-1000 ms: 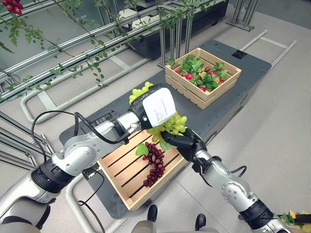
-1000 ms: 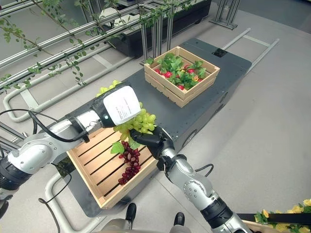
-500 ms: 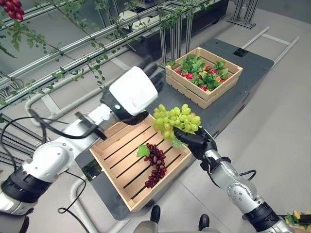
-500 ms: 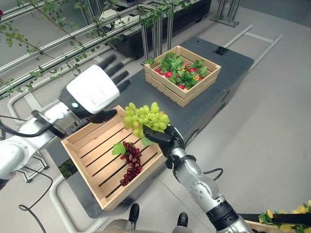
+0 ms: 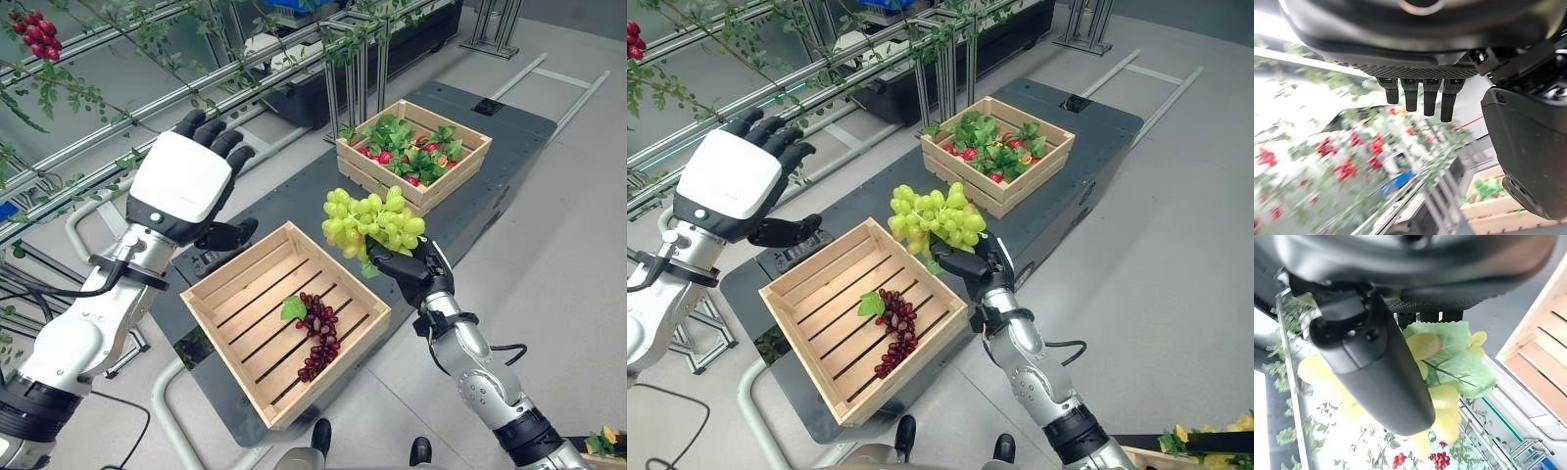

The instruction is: Pick up the fruits from the basket on one side to the basket on the other side

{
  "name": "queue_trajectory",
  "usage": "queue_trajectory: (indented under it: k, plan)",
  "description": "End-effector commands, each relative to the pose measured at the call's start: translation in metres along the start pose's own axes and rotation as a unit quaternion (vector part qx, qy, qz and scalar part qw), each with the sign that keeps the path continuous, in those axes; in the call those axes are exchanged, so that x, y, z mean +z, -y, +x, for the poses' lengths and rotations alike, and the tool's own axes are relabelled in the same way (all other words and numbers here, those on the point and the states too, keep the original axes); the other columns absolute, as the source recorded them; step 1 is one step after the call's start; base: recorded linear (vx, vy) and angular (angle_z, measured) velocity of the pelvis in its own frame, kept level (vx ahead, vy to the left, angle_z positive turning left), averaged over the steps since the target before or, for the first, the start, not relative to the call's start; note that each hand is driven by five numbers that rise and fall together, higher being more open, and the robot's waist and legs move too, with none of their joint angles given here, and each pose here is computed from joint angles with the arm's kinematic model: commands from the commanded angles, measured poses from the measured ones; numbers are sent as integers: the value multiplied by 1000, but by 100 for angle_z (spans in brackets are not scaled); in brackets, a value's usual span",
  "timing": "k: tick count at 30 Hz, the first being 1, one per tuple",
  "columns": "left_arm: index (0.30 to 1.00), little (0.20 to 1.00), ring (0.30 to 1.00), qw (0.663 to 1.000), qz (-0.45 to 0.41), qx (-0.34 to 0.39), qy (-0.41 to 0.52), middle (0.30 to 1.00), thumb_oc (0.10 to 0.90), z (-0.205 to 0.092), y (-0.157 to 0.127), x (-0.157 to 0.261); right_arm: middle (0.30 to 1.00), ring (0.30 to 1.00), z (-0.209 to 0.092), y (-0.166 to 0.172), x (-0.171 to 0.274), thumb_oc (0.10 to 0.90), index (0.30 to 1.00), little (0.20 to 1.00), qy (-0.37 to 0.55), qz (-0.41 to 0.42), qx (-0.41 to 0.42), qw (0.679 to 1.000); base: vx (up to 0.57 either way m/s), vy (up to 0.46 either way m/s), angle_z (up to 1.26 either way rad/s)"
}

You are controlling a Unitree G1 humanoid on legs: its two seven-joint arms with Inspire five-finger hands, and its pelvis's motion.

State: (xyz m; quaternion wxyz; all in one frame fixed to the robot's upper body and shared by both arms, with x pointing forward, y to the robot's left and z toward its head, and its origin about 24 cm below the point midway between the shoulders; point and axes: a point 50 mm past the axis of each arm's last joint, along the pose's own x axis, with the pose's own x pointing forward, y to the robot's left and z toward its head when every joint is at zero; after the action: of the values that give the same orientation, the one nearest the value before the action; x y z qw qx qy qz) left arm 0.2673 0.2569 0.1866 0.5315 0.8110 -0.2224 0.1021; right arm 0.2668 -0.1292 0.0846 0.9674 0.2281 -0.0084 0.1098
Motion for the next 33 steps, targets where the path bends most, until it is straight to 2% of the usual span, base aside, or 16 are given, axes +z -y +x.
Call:
queue_trajectory:
  k: [1, 8, 11, 14, 15, 18, 20, 21, 22, 24, 26, 28, 29, 30, 31, 33]
  plan:
    - [900, 900, 900, 989, 22, 80, -121, 900, 800, 8, -15, -45, 300, 300, 6, -43, 55, 400, 300, 300, 178, 18, 118, 977, 0, 0, 0]
    - [900, 900, 900, 983, -27, 76, -167, 900, 800, -3, 7, -49, 300, 300, 4, -43, 59, 400, 300, 300, 198, 10, 111, 974, 0, 0, 0]
    - [900, 900, 900, 970, -115, 116, -180, 900, 800, -5, 16, -39, 300, 300, 2, -43, 62, 400, 300, 300, 211, 4, 104, 972, 0, 0, 0]
    - [900, 900, 900, 930, -262, 157, -203, 900, 800, -6, 23, -23, 300, 300, 1, -42, 63, 400, 300, 300, 219, 2, 93, 971, -13, -9, -1]
    - [900, 900, 900, 898, -354, 167, -201, 900, 800, -5, 27, -7, 300, 300, 0, -41, 65, 400, 300, 300, 225, 0, 89, 970, -35, -25, -2]
    - [900, 900, 900, 853, -453, 170, -196, 900, 800, -4, 29, 8, 300, 300, 0, -40, 67, 400, 300, 300, 228, -1, 86, 970, -12, -9, -1]
    - [900, 900, 900, 779, -578, 165, -177, 900, 800, -2, 29, 34, 300, 300, 0, -37, 69, 400, 300, 300, 229, 2, 83, 970, -23, 3, -6]
    - [900, 900, 900, 769, -593, 165, -174, 900, 800, -2, 29, 35, 300, 300, 0, -36, 69, 400, 300, 300, 229, 3, 82, 970, -23, 49, -17]
    - [900, 900, 900, 715, -662, 160, -155, 900, 800, -2, 27, 50, 300, 300, 0, -33, 69, 400, 300, 300, 229, 4, 81, 970, -45, 77, -34]
    - [900, 900, 900, 652, -728, 154, -142, 900, 800, -3, 24, 62, 300, 300, -1, -30, 70, 400, 300, 300, 224, 8, 84, 971, -43, 132, -49]
    - [900, 900, 900, 593, -780, 150, -134, 900, 800, -6, 19, 72, 300, 300, -1, -29, 72, 400, 300, 300, 222, 14, 99, 970, -23, 202, -81]
    - [900, 900, 900, 579, -793, 145, -121, 900, 800, -5, 16, 78, 300, 300, -1, -29, 74, 400, 300, 300, 228, 17, 97, 969, -50, 248, -116]
    - [900, 900, 900, 547, -821, 126, -105, 900, 800, -1, 15, 86, 300, 300, 0, -28, 77, 400, 300, 300, 235, 21, 93, 967, -66, 270, -101]
    - [900, 900, 900, 541, -825, 124, -102, 900, 800, 0, 15, 88, 300, 300, 0, -28, 78, 400, 300, 300, 237, 21, 94, 967, -57, 279, -65]
    - [900, 900, 900, 522, -840, 118, -95, 900, 800, 3, 15, 92, 300, 300, 0, -29, 79, 400, 300, 300, 240, 24, 92, 966, -52, 230, -54]
    - [900, 900, 900, 454, -884, 86, -73, 900, 800, 9, 14, 105, 300, 300, -1, -29, 80, 400, 300, 300, 252, 24, 87, 964, -50, 340, -52]
